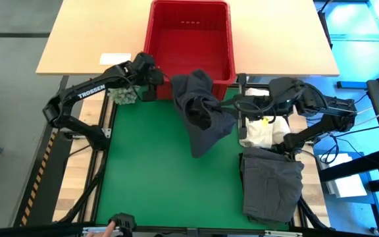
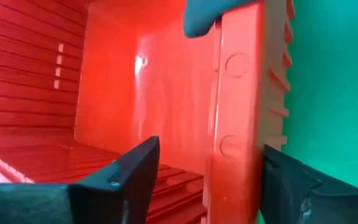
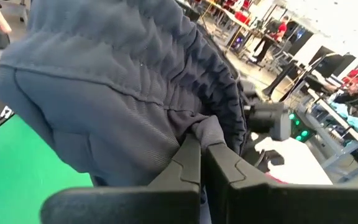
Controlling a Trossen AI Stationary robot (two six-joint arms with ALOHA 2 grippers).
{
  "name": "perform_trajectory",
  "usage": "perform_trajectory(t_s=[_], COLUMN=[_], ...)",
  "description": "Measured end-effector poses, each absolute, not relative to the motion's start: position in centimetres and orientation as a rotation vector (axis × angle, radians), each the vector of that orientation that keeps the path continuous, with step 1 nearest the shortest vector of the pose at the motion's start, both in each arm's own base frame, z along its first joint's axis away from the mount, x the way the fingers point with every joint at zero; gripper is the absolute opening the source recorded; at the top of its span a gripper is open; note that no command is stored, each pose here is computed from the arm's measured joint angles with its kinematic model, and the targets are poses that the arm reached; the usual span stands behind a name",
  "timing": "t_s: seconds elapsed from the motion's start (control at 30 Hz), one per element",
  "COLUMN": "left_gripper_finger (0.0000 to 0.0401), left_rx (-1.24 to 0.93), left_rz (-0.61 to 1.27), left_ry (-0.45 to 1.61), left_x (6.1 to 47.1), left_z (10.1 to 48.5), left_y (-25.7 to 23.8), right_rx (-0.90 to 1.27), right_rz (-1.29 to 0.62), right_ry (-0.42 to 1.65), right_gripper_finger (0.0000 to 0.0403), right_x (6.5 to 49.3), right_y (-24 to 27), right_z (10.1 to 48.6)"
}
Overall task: Fold laundry
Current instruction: Fold the gray short
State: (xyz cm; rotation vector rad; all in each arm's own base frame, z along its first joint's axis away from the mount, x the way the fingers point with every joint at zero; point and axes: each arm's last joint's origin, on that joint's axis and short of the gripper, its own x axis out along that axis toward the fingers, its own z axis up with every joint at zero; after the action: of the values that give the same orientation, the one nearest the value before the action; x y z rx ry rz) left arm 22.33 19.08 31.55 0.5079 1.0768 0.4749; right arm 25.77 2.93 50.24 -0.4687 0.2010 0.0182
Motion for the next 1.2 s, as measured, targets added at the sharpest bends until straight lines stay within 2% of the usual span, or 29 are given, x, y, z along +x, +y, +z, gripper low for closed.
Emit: perform_trajectory(t_s=[0.2,0.33,0.5,0.63,0.77,0.87,1.03,1.2], left_gripper_finger=[0.0242,0.0241,0.024,0.024,0.024,0.024,0.024,0.024], left_rx=[0.508,0.519,0.471,0.365,0.266,0.211,0.159,0.103], left_rz=[0.511,0.499,0.471,0.343,0.204,0.132,0.0,-0.045], left_ry=[0.954,0.867,0.724,0.628,0.603,0.613,0.668,0.698], left_x=[21.8,21.0,19.7,19.5,20.0,20.8,21.8,22.5], left_z=[35.4,37.3,39.4,40.0,39.8,39.0,36.0,32.1], left_y=[17.1,14.6,11.5,8.9,6.5,4.7,1.3,-2.0], right_rx=[-0.443,-0.413,-0.365,-0.318,-0.295,-0.267,-0.204,-0.108], right_rz=[0.059,0.21,0.383,0.472,0.572,0.559,0.523,0.493], right_ry=[0.245,0.274,0.355,0.454,0.544,0.609,0.763,0.921], right_gripper_finger=[0.0,0.0,0.0,0.0,0.0,0.0,0.0,0.0001], right_x=[26.5,27.6,29.9,32.0,33.7,34.9,36.8,38.2], right_y=[3.1,3.7,4.5,5.0,5.4,5.6,5.7,5.9], right_z=[49.3,47.9,44.9,41.6,38.1,35.5,30.4,25.4])
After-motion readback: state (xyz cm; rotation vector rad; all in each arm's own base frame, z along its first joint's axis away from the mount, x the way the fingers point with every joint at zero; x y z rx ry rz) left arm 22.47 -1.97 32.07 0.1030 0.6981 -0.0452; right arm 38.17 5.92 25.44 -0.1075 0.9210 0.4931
